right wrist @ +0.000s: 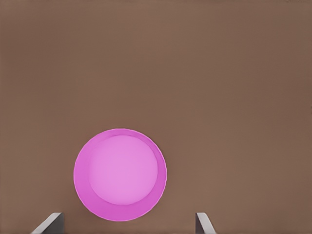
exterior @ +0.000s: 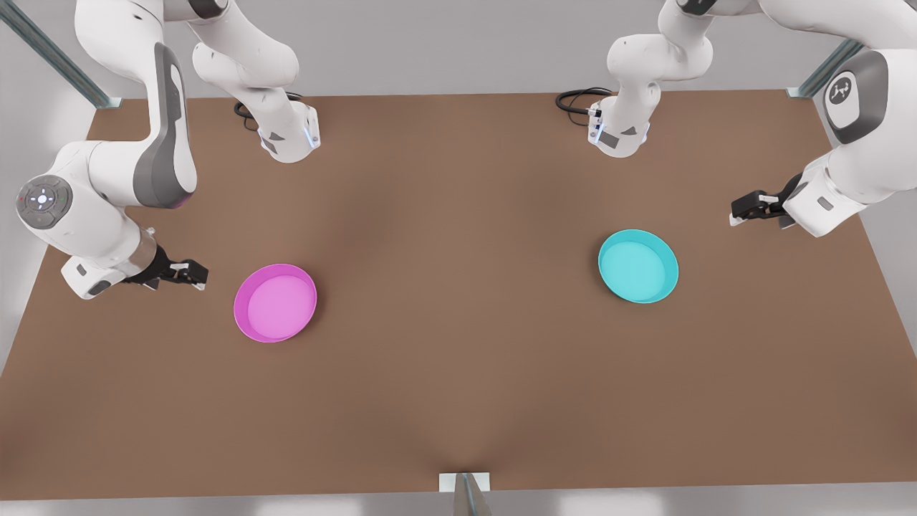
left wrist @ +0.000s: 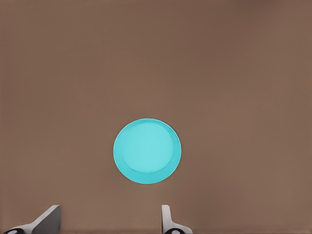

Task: Flip the blue plate over with the left arm, and stack the pink plate on top of the blue plate with the right arm

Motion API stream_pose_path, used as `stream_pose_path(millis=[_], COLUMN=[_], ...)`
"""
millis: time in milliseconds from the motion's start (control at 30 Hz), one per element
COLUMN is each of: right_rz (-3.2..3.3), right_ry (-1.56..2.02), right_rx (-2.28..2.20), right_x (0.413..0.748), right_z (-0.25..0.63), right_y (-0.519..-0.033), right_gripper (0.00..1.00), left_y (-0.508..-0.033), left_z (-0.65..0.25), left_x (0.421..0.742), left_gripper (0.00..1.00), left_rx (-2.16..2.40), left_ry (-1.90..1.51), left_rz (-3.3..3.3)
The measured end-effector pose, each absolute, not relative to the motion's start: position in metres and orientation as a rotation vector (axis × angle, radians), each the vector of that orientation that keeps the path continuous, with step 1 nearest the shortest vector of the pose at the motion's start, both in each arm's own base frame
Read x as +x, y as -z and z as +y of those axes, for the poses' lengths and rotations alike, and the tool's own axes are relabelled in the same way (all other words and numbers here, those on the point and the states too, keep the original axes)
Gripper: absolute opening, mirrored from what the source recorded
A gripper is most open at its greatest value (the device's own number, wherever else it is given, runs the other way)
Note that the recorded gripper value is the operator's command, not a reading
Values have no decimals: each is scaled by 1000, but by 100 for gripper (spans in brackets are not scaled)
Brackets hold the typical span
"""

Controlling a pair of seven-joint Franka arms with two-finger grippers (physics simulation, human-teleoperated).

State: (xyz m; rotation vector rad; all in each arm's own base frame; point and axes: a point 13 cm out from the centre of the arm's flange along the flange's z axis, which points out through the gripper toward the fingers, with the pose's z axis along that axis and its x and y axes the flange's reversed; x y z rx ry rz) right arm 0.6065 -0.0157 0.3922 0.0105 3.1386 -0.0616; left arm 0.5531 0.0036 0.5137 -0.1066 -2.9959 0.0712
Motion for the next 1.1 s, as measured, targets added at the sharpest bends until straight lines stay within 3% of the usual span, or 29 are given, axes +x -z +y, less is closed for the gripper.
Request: stream_pose_path(millis=[100,233,433,567,800,1100], right_rz=[3132,3161,3392,3464,3427,3392], right_ry=[62,60,38,-82,-192,-208], right_rx=[12,9,42,126,160,136], right_x=[607,608,613,589,586,594], right_z=[-16,-15,-21,-27,-30,-46], right_y=[-395,-378,-229,-184,-173,-170], right_gripper=[100,100,100,100,100,100], left_y=[-491,-370,-224,-158,-91,-73], left_z=[11,57,76,85,97,81], left_x=[545,512,477,471,460,476], left_gripper=[100,100,100,100,100,100], left_rx=[-87,58,100,62,-45,-196], left_ry=[-84,-195,-408,-449,-420,-455], left_rz=[-2936,-2759,-2793,-2908,-3068,-3151])
